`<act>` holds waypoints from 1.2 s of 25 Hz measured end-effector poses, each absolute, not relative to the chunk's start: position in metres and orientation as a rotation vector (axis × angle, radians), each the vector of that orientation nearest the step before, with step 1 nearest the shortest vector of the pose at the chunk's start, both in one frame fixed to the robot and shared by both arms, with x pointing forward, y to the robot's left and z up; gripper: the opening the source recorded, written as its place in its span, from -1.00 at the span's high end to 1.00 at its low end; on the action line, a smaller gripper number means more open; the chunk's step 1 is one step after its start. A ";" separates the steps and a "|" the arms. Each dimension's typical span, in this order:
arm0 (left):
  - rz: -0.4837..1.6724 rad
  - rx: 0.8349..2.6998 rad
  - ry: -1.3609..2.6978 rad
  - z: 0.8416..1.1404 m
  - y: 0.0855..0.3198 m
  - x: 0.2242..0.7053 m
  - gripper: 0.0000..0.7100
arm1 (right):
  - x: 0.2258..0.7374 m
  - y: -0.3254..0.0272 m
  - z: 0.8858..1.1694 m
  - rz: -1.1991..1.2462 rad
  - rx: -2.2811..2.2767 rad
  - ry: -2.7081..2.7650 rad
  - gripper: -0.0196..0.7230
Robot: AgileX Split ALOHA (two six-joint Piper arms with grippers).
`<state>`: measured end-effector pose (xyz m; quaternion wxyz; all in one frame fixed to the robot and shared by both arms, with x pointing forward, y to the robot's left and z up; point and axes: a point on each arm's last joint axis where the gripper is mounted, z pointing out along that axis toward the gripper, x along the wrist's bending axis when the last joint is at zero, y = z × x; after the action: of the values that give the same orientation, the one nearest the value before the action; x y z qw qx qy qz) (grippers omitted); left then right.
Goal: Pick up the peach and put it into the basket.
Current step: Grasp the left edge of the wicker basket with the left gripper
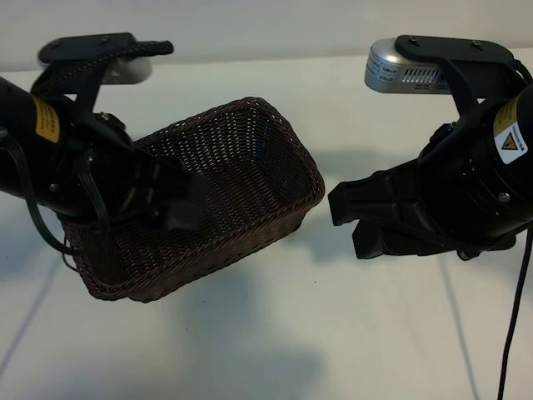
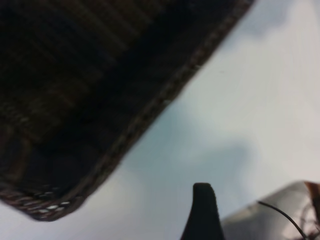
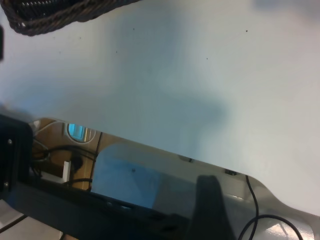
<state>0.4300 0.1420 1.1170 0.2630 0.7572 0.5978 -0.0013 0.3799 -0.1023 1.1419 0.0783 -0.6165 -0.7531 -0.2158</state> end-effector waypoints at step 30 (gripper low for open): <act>0.244 1.673 2.195 1.046 0.231 0.462 -0.50 | 0.380 -0.102 1.142 -0.646 -1.845 -2.256 -0.42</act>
<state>0.4623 0.2310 1.0457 0.1844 0.5936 0.7786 0.0864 0.3799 -0.1023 1.1419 0.0782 -0.6162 -0.7534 -0.2159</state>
